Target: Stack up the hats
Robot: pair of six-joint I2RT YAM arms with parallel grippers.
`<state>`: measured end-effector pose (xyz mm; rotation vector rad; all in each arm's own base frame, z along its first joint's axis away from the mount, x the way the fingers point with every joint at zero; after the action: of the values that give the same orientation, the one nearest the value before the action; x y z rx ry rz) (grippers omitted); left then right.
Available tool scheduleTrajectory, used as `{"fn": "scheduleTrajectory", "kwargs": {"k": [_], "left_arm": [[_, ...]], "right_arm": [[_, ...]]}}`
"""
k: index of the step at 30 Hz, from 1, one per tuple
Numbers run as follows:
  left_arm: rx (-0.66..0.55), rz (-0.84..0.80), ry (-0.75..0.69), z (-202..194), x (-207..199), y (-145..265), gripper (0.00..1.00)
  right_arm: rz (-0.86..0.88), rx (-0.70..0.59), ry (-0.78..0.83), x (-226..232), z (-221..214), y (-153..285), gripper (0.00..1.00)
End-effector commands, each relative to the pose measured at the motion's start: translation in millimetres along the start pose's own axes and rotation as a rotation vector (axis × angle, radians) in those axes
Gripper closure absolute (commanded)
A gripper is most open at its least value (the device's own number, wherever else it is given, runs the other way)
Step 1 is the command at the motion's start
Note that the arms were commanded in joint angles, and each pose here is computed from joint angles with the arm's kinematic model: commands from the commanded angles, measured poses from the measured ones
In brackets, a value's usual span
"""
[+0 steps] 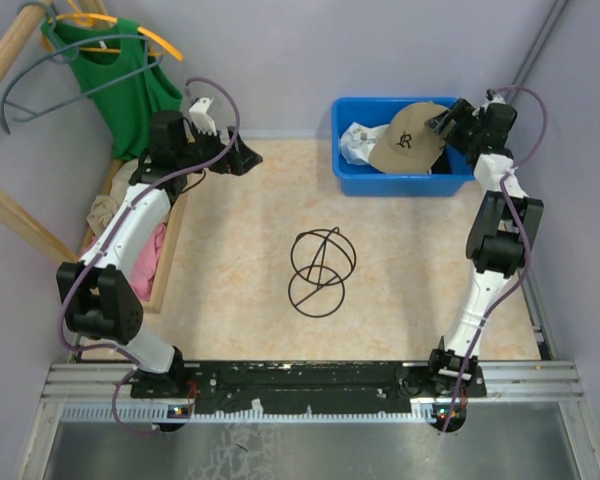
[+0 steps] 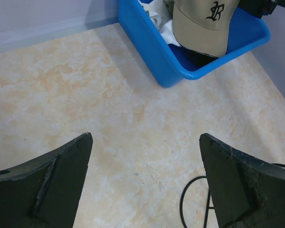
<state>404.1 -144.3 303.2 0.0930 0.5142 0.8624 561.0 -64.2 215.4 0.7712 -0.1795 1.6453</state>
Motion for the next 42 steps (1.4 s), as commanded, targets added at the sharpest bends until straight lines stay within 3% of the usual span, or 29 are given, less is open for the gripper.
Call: {"fn": "scheduleTrajectory", "kwargs": {"k": [1, 8, 11, 13, 15, 20, 23, 27, 32, 42], "left_arm": [[-0.053, -0.027, -0.062, 21, -11, 4, 0.01], [-0.052, -0.018, -0.058, 23, -8, 2, 0.01], [-0.050, -0.019, -0.055, 24, -7, -1, 0.01], [-0.051, -0.018, -0.054, 24, -7, -1, 0.01], [-0.051, -0.019, -0.054, 25, -7, -2, 0.01], [-0.055, -0.036, -0.058, 33, -10, -5, 0.10], [-0.021, -0.085, -0.031, 42, -15, -14, 0.14], [-0.017, -0.170, -0.032, 54, -31, -25, 0.10], [-0.024, -0.248, -0.047, 61, -49, -30, 0.06], [-0.005, -0.410, -0.008, 67, -79, -38, 0.01]], "right_arm": [[0.029, -0.121, 0.033, 3, 30, -10, 0.16], [0.060, -0.062, 0.046, 6, 12, -38, 0.08], [0.059, -0.063, 0.033, 7, 6, -45, 0.10], [0.049, -0.062, 0.021, 7, 5, -49, 0.20], [0.027, -0.057, 0.013, 6, 5, -49, 0.35], [-0.040, -0.091, 0.070, 17, 27, -26, 0.95], [-0.052, -0.108, 0.111, 30, 45, -3, 0.99], [-0.012, -0.150, 0.123, 46, 70, 34, 1.00], [0.093, -0.210, 0.112, 62, 95, 72, 0.95], [0.293, -0.202, 0.056, 91, 99, 116, 1.00]]}}
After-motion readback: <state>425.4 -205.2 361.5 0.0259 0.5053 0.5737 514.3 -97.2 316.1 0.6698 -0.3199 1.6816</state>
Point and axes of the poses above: each gripper's point midway between its finger pads, its own y axis back along the fingers, its own x axis along the line the jaws close on, z = x × y, the point moved 6 cm from there along y, back along the fingers, and after that the axes turned 4 degrees about y, right-handed, at the moved point
